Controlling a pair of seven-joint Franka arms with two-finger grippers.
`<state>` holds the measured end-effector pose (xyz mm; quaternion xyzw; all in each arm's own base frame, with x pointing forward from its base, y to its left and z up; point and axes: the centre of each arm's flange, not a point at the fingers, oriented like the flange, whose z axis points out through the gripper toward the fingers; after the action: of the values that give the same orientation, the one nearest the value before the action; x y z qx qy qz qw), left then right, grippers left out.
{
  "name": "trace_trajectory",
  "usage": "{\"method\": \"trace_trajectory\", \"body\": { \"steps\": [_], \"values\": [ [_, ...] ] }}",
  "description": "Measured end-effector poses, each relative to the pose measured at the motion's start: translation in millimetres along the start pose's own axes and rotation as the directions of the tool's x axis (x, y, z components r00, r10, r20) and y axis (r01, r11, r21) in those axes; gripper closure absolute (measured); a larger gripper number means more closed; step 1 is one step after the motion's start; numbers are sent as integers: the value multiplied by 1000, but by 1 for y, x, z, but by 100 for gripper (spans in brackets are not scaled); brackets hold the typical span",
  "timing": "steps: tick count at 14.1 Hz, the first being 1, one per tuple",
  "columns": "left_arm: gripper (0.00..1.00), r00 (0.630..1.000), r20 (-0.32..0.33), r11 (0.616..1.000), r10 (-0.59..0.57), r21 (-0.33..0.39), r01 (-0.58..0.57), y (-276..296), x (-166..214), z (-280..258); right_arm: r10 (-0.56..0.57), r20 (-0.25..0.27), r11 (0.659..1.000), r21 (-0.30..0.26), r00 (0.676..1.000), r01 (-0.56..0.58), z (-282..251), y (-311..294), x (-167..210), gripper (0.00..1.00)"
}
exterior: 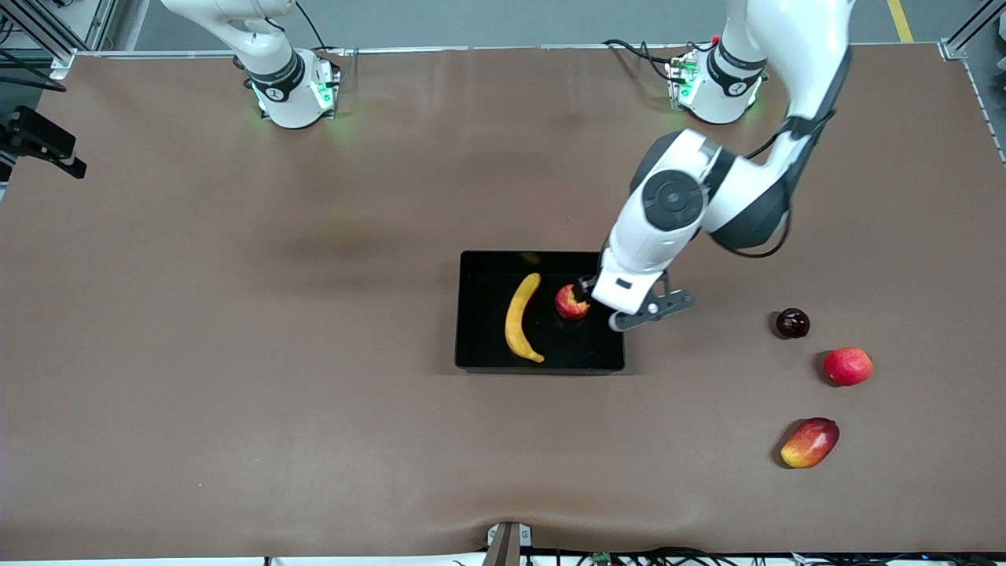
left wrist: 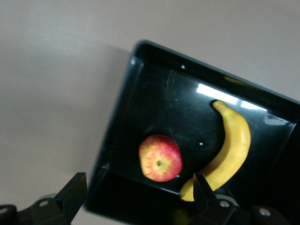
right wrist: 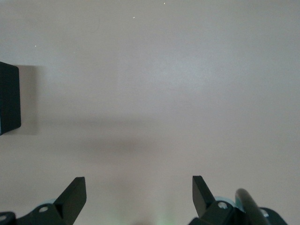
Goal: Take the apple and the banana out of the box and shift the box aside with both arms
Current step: 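Lower the left gripper onto the red-yellow apple in the tray and grasp it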
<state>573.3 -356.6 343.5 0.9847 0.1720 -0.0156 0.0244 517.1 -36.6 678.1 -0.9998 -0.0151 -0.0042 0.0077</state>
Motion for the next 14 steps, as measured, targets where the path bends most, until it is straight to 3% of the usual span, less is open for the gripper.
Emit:
{"method": "trace_trajectory", "body": {
  "steps": [2,6,14],
  "values": [
    [0,999,12,999,-41,-16,41,15,-10,34,0,0,1000,0,1000,0,0,0,0,0],
    [0,996,60,997,-72,18,72,22,-21,89,1,0,1000,0,1000,-1,0,1,0,0],
    [4,987,102,991,-123,68,117,18,-27,131,2,0,1000,0,1000,-2,0,1,0,0]
  ]
}}
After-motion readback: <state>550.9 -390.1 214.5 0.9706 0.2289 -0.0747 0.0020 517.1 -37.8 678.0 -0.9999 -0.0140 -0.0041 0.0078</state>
